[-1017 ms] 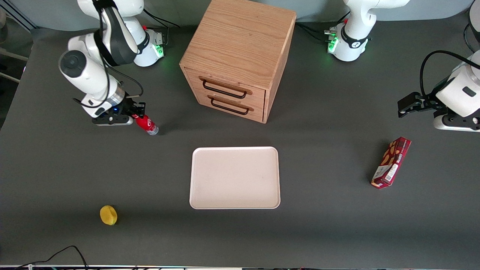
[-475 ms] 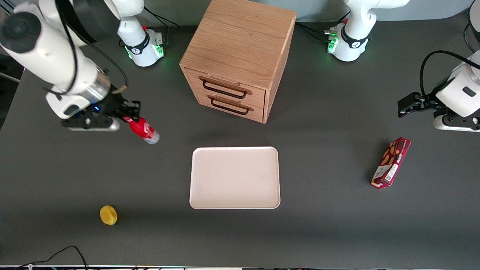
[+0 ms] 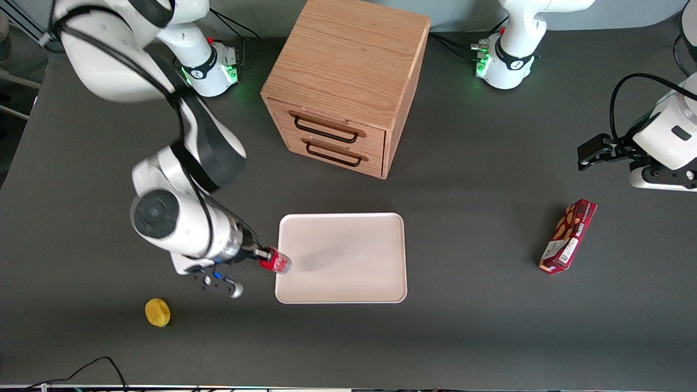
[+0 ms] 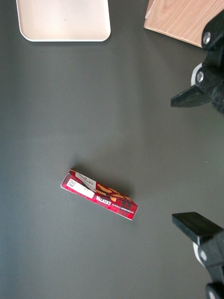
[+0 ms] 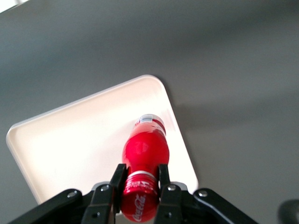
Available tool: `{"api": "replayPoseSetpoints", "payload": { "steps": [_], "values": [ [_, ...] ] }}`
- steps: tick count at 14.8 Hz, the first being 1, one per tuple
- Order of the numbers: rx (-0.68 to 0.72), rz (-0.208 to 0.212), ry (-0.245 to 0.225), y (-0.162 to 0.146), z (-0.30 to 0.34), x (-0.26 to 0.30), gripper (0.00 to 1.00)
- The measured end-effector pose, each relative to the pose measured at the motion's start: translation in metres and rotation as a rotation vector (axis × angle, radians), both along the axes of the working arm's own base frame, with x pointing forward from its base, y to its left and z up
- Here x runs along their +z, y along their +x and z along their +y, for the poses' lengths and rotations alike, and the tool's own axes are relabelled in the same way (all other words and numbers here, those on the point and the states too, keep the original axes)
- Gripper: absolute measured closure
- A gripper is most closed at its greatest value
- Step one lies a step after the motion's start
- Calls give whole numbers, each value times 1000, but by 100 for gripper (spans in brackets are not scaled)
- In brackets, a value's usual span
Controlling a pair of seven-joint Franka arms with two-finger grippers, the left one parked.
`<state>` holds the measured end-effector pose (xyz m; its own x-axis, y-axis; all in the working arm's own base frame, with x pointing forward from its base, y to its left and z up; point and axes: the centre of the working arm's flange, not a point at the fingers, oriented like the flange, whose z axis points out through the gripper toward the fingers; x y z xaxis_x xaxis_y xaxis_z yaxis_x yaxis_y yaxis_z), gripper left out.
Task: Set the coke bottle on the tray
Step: 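Lower the bottle onto the tray and open the right gripper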
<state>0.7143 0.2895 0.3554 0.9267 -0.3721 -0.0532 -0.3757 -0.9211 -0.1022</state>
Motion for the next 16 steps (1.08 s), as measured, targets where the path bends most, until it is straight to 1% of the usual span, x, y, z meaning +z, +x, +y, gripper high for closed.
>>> {"api": "replayPoseSetpoints", "payload": {
  "steps": [2,3,4,5,6,9,10,11,12,14,15,16],
  "values": [
    [-30,-18,-8,7,10,-38,68],
    [-33,-33,-12,8,15,-34,68],
    [-32,-36,-19,7,19,-35,68],
    [-29,-36,-25,6,21,-38,64],
    [-27,-36,-29,6,22,-40,53],
    [-28,-38,-36,7,20,-37,26],
    [-30,-35,-40,7,19,-33,15],
    [-32,-34,-45,7,17,-24,5],
    [-33,-33,-48,6,15,-7,0],
    [-23,-31,-53,-8,14,62,0],
    [-7,-33,-62,-23,10,112,0],
    [24,-36,-77,-45,3,165,0]
  ]
}}
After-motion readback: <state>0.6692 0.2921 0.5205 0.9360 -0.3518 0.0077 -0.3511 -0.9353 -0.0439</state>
